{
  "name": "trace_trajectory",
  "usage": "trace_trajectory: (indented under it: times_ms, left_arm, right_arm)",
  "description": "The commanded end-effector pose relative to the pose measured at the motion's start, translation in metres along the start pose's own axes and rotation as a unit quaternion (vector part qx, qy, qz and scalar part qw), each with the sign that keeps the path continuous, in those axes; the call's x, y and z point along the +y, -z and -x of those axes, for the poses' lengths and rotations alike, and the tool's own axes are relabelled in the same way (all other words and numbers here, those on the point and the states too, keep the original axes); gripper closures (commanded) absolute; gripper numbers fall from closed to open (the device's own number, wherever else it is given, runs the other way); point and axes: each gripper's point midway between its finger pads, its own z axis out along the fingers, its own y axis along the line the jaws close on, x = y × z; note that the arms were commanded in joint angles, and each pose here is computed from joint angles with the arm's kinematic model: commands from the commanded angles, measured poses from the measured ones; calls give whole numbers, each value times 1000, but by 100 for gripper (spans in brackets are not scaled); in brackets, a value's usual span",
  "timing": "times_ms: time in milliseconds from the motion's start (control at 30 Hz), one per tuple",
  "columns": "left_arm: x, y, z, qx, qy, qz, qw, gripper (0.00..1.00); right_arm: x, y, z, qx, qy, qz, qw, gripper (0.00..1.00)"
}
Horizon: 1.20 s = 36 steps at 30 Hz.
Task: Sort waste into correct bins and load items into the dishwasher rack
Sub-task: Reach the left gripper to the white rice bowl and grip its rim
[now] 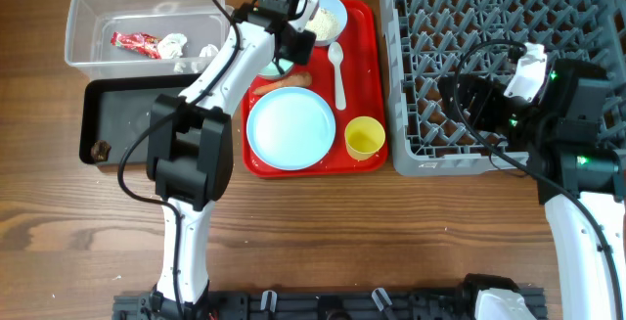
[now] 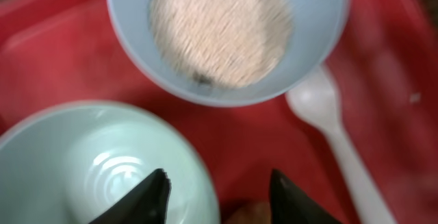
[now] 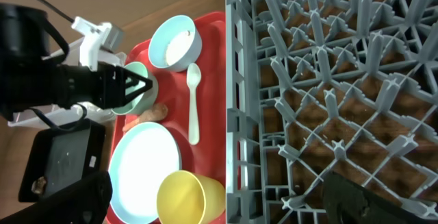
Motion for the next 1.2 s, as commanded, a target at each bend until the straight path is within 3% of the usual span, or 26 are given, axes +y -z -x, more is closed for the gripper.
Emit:
trace_trajectory:
  times_ms: [0, 200, 467, 633, 767, 1000, 1167]
  left_arm:
    - [-38, 52, 62, -102, -93, -40, 990, 43]
    - [-60, 12, 60, -107, -165, -48, 979, 39]
    - [-62, -43, 41, -83, -168, -50, 981, 42]
    - [-60, -57, 38, -83, -164, -48, 982, 51]
    - [-61, -57, 42, -90, -165, -48, 981, 66]
    - [-62, -76, 25, -65, -161, -52, 983, 68]
    - [-62, -75, 28, -71, -161, -51, 983, 75]
  right_arm:
    - [7, 1, 6, -5, 3, 13, 1000, 0]
    - [7, 1, 6, -4, 2, 13, 1000, 0]
    - [7, 1, 6, -4, 1, 13, 1000, 0]
    - [7, 1, 6, -5, 2, 13, 1000, 0]
    - [7, 1, 6, -5, 2, 13, 1000, 0]
    - [7, 1, 6, -4, 2, 13, 1000, 0]
    - [7, 1, 6, -5, 2, 13, 1000, 0]
